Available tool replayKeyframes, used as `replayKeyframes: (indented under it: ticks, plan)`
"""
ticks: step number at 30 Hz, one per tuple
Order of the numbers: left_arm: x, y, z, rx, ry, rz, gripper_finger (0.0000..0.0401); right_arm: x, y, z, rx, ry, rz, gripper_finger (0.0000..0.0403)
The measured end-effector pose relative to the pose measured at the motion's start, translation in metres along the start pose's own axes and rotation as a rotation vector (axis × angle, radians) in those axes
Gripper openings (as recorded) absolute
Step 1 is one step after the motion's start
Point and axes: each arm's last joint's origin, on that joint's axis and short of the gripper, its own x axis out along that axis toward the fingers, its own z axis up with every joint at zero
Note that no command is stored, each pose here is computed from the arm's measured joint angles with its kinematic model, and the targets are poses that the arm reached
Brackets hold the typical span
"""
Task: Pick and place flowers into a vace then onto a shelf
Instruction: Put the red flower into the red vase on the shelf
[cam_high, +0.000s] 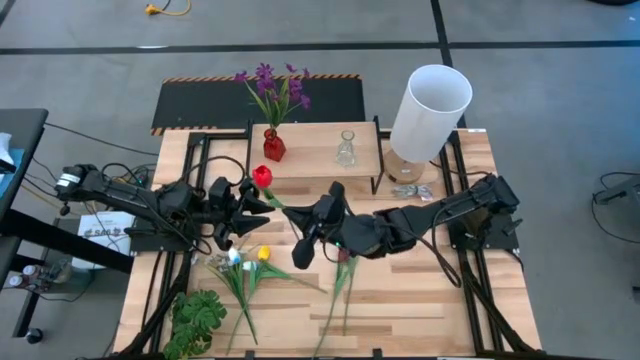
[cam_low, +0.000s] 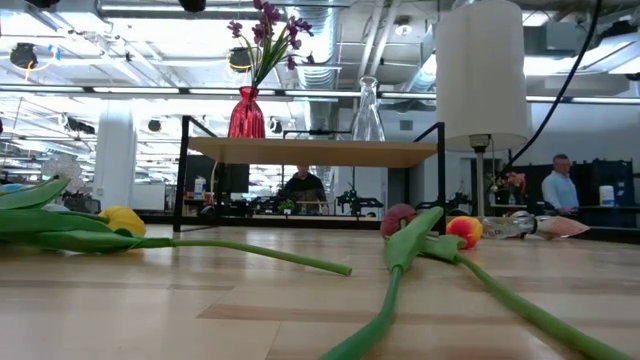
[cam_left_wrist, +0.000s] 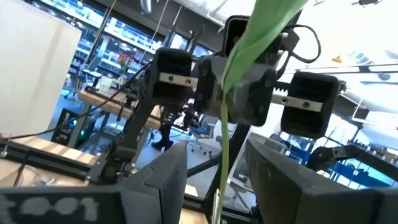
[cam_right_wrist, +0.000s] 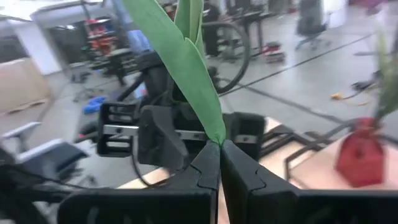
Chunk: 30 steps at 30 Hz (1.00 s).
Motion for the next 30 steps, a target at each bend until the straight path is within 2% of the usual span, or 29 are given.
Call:
replayKeyframes:
  ticks: [3,10,19,25,30]
  plan:
    - [0.0,-0.001,0.003,-0.002,-0.034,-0.014,0.0151,0.004,-0.003,0.001,0.038,0.02,0.055,0.0]
    - [0.0,0.0,0.007,0.012,-0.066,-0.006,0.0151,0.005,-0.003,0.001,0.041,0.039,0.112,0.0]
    - [0.008,0.003,-0.006,-0.021,0.006,-0.04,0.0151,0.012,-0.01,0.011,0.043,-0.033,0.101,0.0]
    - [0.015,0.004,-0.008,-0.027,-0.047,-0.063,0.0151,0.018,-0.016,0.012,0.05,-0.02,0.124,0.0]
    - [0.015,0.005,-0.007,-0.023,-0.075,-0.031,0.0151,0.018,-0.015,0.012,0.054,-0.018,0.127,0.0]
